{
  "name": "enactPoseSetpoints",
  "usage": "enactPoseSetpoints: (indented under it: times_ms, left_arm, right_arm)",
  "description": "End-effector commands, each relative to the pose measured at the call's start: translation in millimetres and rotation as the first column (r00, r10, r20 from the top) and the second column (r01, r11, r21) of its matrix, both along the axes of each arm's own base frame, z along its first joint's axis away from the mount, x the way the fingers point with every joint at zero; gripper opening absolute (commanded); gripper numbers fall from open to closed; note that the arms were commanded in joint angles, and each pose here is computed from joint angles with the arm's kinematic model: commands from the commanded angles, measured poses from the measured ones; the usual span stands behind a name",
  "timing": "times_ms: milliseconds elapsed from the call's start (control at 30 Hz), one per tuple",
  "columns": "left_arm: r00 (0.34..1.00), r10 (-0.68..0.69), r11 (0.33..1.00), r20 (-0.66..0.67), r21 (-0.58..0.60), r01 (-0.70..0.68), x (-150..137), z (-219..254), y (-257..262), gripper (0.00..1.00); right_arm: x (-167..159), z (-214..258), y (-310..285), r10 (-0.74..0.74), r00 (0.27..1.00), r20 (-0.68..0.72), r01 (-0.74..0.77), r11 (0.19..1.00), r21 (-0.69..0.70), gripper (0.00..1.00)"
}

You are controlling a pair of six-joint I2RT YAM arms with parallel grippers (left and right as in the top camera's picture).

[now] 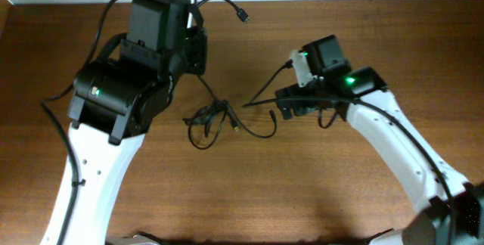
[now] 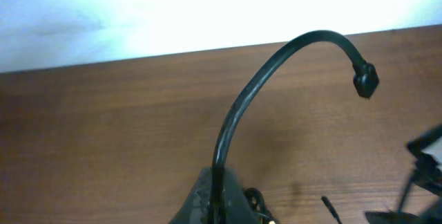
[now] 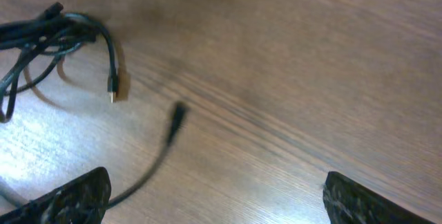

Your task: Untangle cables

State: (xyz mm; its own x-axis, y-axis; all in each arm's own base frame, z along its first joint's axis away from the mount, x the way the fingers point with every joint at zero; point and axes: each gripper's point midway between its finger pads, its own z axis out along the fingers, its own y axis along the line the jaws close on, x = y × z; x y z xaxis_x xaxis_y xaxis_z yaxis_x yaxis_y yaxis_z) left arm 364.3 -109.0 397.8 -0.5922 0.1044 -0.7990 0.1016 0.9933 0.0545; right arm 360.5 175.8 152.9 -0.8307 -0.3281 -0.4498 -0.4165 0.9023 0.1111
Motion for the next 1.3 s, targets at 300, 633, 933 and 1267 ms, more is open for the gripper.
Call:
enactPoseSetpoints:
  times_ms: [300,633,933,1267]
  left_arm:
    - [0.993,0.117,0.992,0.034,0.038,-0.118,-3.7,10.3,34.1,0.0]
    - [0.993,0.117,0.992,0.015,0.049,-0.117,-6.7,6.3,35.4,0.0]
    - [0.993,0.117,0.992,0.002,0.056,-0.117,-8.8,3.7,36.1,0.0]
    - [0.979,0.202,0.973,-0.001,0.116,-0.201,-13.1,1.5,58.5,0.0]
  right_arm:
    - [-27.5,-2.6,81.1,0.331,0.944,0.012,-0.329,0.942,-0.073,0.98]
    - [-64.8,-45.9,107.1,0.528,0.84,-0.123,-0.538,0.841,-0.056,1.0]
    - [-56.3,-63.6,108.3,0.517,0.845,-0.135,-0.53,0.844,-0.082,0.04]
    - [30.0,100.7,-41.1,-0.148,0.969,0.195,0.171,0.98,-0.105,0.04]
